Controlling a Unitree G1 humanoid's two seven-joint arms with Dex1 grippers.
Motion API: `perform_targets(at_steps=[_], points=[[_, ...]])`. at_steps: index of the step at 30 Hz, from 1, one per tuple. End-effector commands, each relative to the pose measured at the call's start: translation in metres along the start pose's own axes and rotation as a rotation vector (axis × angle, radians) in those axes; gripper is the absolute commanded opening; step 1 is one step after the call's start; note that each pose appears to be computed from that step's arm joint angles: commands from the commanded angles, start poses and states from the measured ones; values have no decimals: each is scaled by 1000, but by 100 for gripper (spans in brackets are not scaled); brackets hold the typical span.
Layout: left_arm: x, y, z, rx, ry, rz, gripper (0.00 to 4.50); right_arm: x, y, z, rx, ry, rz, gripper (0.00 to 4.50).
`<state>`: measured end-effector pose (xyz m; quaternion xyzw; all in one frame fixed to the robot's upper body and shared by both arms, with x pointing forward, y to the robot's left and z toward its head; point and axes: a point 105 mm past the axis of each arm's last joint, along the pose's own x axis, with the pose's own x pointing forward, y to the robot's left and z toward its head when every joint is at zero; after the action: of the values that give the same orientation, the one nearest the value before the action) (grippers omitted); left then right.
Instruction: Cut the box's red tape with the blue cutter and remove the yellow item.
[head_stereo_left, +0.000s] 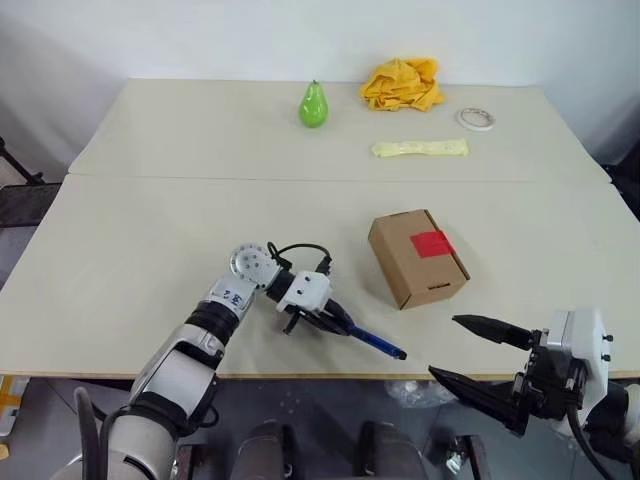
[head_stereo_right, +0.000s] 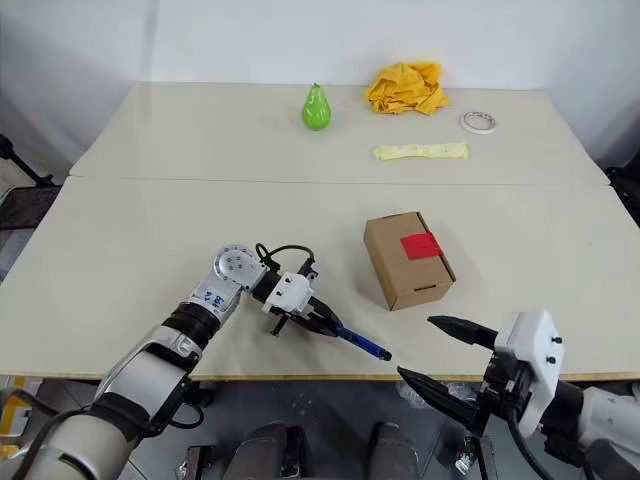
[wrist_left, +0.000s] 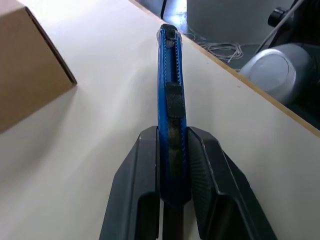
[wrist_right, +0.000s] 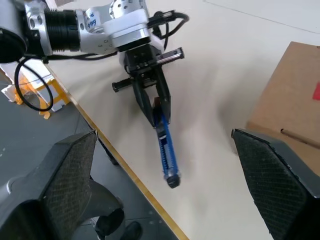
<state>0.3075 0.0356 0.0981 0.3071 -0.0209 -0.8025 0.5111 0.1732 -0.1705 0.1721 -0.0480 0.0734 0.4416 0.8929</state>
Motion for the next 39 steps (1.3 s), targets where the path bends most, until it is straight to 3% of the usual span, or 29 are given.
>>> perform_targets(at_steps=[1, 5, 12, 17, 22, 30, 39], points=[[-9, -11, -6, -28, 31, -18, 64, -1, -1, 6, -19, -2, 10, 450], [-4, -20, -9, -87, 48, -70, 64, 0, -3, 6, -23, 15, 21, 450], [-10, -11, -9, -92, 38, 19, 64, 2, -3, 7, 4, 10, 18, 450], [-16, -26, -18, -111, 85, -18, 64, 2, 0, 7, 15, 18, 22, 450], [-7, -18, -14, -167, 59, 4, 64, 3, 0, 8, 18, 19, 24, 450], [-2, -2, -8, -125, 61, 66, 288, 5, 0, 8, 19, 14, 18, 450], [-2, 14, -3, -129, 8, 165, 288, 7, 3, 4, 32, 6, 14, 450]])
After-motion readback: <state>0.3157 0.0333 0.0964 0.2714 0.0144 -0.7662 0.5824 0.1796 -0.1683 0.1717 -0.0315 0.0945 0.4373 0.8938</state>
